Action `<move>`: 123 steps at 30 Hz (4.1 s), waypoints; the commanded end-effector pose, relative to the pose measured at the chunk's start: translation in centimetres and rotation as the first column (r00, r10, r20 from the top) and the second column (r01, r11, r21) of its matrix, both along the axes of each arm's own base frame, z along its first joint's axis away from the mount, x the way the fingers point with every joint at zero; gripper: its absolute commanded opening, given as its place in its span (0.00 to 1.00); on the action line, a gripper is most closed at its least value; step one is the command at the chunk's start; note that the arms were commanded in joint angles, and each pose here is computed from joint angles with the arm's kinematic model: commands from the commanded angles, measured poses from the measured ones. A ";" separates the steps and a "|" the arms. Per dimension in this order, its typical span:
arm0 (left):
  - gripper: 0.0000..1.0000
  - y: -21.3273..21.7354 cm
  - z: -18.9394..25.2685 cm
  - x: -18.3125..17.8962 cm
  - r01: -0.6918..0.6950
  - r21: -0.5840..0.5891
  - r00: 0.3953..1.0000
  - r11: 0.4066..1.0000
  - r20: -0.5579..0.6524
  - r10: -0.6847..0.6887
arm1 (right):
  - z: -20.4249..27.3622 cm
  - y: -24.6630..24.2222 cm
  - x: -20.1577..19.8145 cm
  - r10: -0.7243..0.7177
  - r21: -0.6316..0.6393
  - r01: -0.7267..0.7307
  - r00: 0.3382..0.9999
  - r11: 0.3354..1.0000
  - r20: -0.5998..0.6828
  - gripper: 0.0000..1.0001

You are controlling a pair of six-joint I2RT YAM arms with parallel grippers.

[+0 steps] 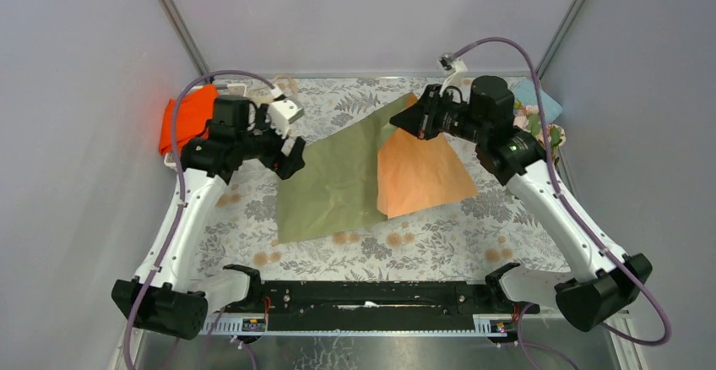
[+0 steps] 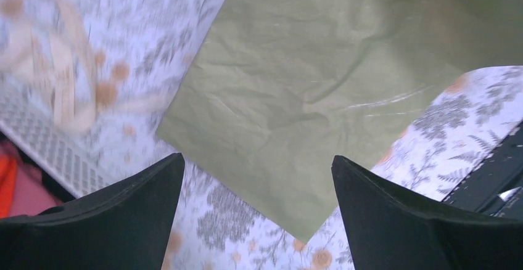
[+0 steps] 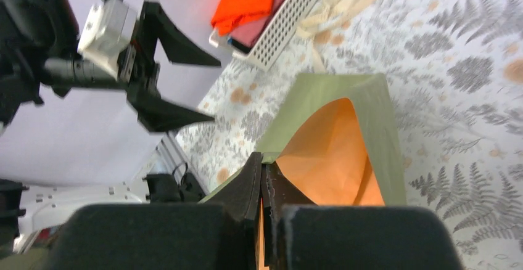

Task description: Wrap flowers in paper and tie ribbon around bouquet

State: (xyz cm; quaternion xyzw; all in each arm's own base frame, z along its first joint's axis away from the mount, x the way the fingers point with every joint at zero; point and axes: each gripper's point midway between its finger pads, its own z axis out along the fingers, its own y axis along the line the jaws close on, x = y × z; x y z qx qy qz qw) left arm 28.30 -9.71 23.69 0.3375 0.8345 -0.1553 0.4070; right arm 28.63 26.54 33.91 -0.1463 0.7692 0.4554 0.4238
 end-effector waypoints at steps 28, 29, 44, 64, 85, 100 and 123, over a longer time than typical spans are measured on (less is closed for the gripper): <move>0.89 -14.1 13.9 5.6 0.098 -0.030 0.859 0.995 0.507 -0.069 | 16.9 -3.4 5.4 -0.428 0.401 0.324 0.880 0.857 0.203 0.00; 0.77 -14.1 13.9 5.9 0.097 -0.041 0.860 0.994 0.507 -0.063 | 16.6 -3.2 5.2 -0.411 0.386 0.312 0.888 0.868 0.208 0.00; 0.00 -9.4 16.5 6.1 -0.102 -0.080 0.850 0.992 0.511 0.128 | 1.4 -8.0 3.8 -0.254 -0.262 0.333 0.922 0.906 0.291 1.00; 0.00 -6.2 26.5 1.3 -0.078 -0.119 0.782 0.990 0.609 0.135 | -2.4 -15.1 4.8 -0.353 -0.028 0.451 0.735 0.892 0.578 1.00; 0.00 -6.2 31.1 -3.2 0.053 -0.201 0.773 0.978 0.628 0.087 | 4.5 -17.1 4.2 -0.199 0.096 0.208 0.560 0.973 0.804 1.00; 0.00 -2.1 29.0 1.4 -0.256 -0.080 0.728 0.963 0.640 0.247 | 3.5 -15.2 2.4 -0.216 0.236 0.161 0.948 0.958 0.232 0.00; 0.00 -4.2 6.2 20.5 -0.298 0.227 0.914 0.927 0.347 0.209 | -18.4 -16.2 5.4 -0.467 -0.167 0.440 0.776 0.882 -0.424 0.00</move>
